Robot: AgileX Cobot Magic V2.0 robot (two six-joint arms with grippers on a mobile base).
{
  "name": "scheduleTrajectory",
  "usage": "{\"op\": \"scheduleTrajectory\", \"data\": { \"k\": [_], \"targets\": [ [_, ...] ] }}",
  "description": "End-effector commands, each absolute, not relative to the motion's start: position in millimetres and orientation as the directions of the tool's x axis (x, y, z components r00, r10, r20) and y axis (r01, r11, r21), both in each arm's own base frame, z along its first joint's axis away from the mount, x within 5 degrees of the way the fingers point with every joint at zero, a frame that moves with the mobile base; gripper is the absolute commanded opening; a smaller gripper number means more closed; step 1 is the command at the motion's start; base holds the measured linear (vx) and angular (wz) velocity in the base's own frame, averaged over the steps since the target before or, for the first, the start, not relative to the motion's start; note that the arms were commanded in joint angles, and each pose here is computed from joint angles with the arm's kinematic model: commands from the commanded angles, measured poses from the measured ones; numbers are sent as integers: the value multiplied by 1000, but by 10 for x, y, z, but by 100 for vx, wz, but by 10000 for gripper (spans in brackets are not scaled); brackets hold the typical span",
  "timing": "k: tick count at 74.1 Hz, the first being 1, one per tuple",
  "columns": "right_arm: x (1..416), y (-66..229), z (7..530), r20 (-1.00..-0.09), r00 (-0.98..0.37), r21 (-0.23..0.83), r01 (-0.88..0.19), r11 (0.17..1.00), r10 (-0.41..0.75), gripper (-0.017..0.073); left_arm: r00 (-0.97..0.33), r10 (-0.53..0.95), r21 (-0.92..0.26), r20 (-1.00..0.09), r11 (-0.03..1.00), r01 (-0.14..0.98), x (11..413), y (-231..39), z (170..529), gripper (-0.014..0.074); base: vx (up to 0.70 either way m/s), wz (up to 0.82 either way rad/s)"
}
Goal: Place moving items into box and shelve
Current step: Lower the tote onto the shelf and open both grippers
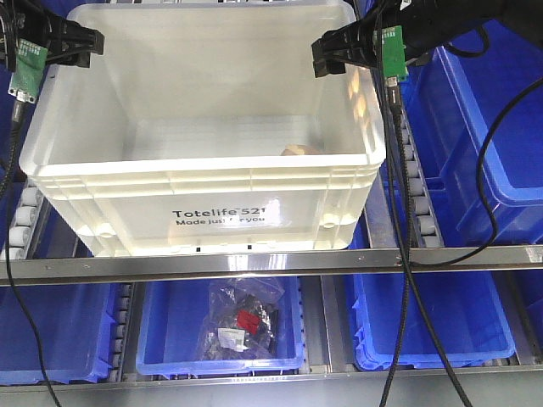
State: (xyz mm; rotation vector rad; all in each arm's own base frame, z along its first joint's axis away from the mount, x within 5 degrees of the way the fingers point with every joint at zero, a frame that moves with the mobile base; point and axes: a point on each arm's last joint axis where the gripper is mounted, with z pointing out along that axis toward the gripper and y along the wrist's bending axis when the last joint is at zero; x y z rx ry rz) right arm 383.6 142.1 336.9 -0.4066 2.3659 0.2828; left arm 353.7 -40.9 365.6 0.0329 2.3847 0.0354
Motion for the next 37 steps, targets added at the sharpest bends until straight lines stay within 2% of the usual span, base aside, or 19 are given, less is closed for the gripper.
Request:
{"op": "scheduleTrajectory", "data": {
  "k": [1,17,37],
  "targets": [
    [3754,1396,3753,-784,-599,94,-371,924,-161,584,-623,24,14,-782,1000,20,3455,-426,3977,522,0,0],
    [3678,1369,3797,-768,-615,81,-374,924,-182,584,-615,24,13,-788,1000,22,3334,-408,4062,522,0,0],
    [3311,1216,3888,-880,-468,98,-346,933,-82,575,-523,23,-4,-852,999,51,2834,-356,3841,522,0,0]
  ]
}}
